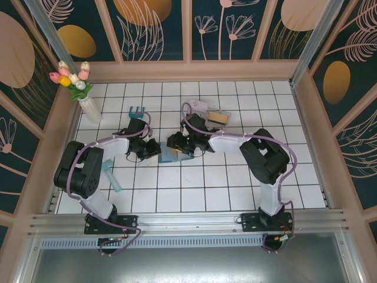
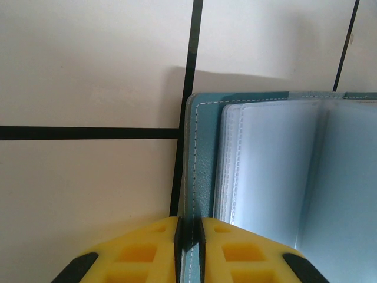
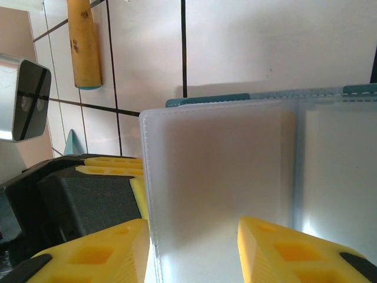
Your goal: Take the credit cards out of the card holder
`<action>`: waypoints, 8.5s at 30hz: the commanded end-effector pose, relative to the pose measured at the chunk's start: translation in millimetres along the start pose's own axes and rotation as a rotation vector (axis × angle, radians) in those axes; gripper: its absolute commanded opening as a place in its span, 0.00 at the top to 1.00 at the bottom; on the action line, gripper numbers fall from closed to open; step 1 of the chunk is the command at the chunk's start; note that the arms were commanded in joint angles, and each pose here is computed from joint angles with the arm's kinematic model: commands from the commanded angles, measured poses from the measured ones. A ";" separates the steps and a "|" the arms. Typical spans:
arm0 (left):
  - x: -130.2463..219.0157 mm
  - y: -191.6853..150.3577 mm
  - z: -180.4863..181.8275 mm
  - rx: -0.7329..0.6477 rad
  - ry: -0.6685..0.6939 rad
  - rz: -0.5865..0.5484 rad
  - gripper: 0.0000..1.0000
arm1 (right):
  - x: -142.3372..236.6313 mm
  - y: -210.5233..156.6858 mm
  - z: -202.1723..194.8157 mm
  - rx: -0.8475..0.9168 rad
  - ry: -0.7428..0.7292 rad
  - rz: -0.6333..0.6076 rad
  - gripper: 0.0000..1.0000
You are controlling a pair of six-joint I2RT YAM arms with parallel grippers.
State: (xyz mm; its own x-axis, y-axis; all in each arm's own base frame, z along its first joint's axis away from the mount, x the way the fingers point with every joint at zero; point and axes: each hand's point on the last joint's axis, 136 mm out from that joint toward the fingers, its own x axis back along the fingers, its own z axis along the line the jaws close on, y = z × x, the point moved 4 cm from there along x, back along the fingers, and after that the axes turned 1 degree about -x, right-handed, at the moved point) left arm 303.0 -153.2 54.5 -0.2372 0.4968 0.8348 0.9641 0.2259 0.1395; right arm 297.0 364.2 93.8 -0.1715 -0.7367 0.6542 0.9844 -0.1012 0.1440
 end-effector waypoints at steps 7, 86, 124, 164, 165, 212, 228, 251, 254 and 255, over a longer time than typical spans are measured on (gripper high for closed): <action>2.2 5.3 -5.2 -0.023 -0.019 -0.010 0.82 | -2.5 1.8 -9.8 -0.010 -0.058 -0.001 0.61; -28.7 -0.4 -65.8 -0.052 -0.207 0.049 0.91 | 31.2 20.0 -55.3 0.019 -0.260 -0.077 0.76; -44.3 -10.6 -35.3 -0.029 -0.071 0.074 0.92 | 16.6 1.7 -78.9 0.276 -0.088 0.143 0.79; -39.8 -6.8 -33.8 -0.043 -0.038 0.048 0.92 | 51.7 17.5 -79.7 0.253 -0.116 0.086 1.00; -37.9 -5.5 -37.5 -0.050 -0.053 0.047 0.91 | 54.0 17.6 -78.4 0.247 -0.103 0.082 1.00; 85.4 47.5 -188.9 -0.213 -1.012 -0.096 0.56 | 192.4 57.7 48.1 0.399 0.522 -0.170 1.00; 129.5 61.8 -206.5 -0.200 -1.044 -0.291 1.00 | 219.0 61.5 75.9 0.260 0.637 -0.370 0.60; 133.4 70.6 -207.0 -0.145 -1.024 -0.343 1.00 | 183.0 82.0 75.6 0.149 0.586 -0.381 0.53; 133.4 70.0 -207.1 -0.143 -1.027 -0.338 1.00 | 182.6 81.7 82.6 0.175 0.614 -0.369 0.60; 133.5 70.0 -207.1 -0.142 -1.028 -0.337 1.00 | 181.6 81.1 84.1 0.180 0.621 -0.363 0.63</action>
State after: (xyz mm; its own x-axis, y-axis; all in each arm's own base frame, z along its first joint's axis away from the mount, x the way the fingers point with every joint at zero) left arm 368.7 -243.5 266.4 -0.4280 0.9025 -0.0483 0.8419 0.4176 0.3418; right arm 343.8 269.8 266.3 -0.4171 -0.9062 0.0700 0.8554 -0.3653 0.3672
